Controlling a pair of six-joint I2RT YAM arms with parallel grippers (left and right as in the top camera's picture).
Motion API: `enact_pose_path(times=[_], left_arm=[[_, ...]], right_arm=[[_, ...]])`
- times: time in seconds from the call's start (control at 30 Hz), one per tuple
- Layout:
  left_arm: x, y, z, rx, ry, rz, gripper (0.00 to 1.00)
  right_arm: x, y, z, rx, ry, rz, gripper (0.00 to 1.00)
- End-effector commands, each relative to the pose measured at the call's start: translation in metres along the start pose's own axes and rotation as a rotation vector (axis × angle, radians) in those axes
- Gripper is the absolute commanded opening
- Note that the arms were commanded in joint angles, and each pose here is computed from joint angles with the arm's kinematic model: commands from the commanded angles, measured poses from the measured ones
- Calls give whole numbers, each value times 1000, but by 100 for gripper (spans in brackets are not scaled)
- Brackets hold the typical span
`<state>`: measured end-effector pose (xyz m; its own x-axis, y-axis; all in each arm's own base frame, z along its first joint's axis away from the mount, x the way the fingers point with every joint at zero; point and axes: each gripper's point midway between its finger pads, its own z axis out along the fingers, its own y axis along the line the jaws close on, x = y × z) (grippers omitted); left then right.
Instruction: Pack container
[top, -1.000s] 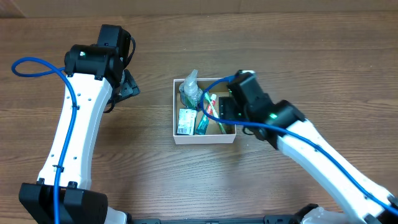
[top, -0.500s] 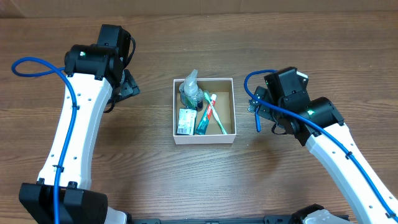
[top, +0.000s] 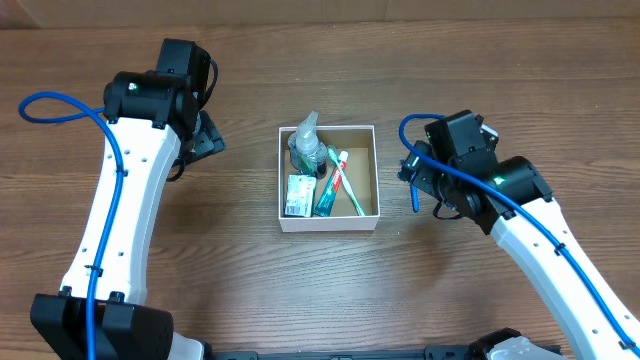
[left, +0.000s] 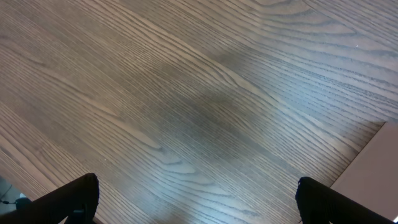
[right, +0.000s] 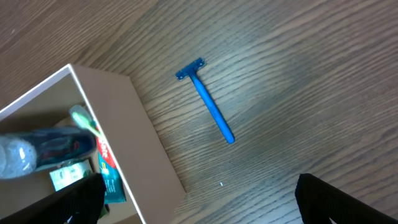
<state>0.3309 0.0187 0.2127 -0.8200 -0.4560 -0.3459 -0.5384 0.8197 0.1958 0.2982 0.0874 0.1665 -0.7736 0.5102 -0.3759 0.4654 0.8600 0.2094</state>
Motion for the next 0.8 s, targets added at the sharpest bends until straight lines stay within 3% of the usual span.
enact_pose_path(times=[0.0,0.2,0.5,0.77], left_arm=[[-8,3,-9,11,-37,-18,100],[-8,3,-9,11,-36,-17,100],[-8,3,-9,11,-36,-17,100],[-8,3,-9,11,-36,-17,100]], right_arm=[[6,-22,22,115,-5,96,100],[23,-28,64,188,46,222,100],[35,-30,107,266,101,210,93],[45,-33,139,315,128,216,93]])
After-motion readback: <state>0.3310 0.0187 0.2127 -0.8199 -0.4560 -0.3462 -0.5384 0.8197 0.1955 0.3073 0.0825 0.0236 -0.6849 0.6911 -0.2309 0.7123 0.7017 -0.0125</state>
